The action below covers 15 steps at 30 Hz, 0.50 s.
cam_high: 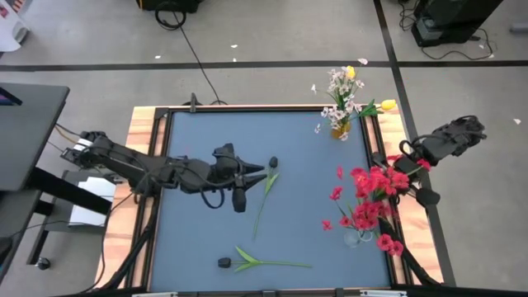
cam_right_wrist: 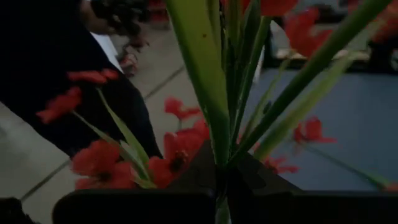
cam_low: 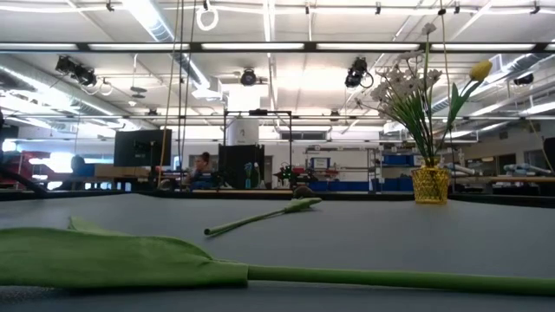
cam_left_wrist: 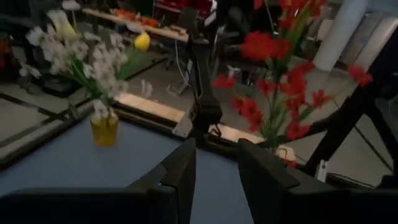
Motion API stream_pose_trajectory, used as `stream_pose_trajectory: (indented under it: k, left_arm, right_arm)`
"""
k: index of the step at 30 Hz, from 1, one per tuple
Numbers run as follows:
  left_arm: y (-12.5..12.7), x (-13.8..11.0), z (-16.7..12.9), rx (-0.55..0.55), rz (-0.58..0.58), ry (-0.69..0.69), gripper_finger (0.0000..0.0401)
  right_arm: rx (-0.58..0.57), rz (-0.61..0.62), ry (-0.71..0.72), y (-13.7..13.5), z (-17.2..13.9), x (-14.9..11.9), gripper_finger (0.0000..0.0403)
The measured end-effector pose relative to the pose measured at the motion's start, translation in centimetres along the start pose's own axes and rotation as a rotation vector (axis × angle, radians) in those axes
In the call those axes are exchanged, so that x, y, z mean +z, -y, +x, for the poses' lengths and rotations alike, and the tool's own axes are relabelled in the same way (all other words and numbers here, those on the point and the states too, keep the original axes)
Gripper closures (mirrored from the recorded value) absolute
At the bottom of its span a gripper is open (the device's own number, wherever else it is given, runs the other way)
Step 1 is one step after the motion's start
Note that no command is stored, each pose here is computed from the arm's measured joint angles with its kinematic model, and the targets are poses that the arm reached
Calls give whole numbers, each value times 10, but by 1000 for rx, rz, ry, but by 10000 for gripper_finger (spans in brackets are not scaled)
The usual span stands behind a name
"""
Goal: Sort flowers into vase by color
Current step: Put the red flowers into the transparent vase
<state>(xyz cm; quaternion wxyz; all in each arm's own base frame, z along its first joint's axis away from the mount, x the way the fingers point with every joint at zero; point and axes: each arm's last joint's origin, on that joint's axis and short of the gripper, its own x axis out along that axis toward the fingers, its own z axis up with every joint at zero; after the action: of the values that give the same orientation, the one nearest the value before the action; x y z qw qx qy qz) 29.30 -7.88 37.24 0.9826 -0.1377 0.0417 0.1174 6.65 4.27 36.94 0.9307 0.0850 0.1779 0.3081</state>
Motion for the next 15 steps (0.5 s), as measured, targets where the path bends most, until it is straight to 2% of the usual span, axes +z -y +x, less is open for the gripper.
stream_pose_trajectory:
  k: [5,15]
  left_arm:
    - [-7,4,-4,21,39,-15,278]
    - [-9,2,-3,35,48,-30,278]
  right_arm:
    - [59,-37,47,1,13,-2,385]
    - [77,-49,-33,7,27,-21,385]
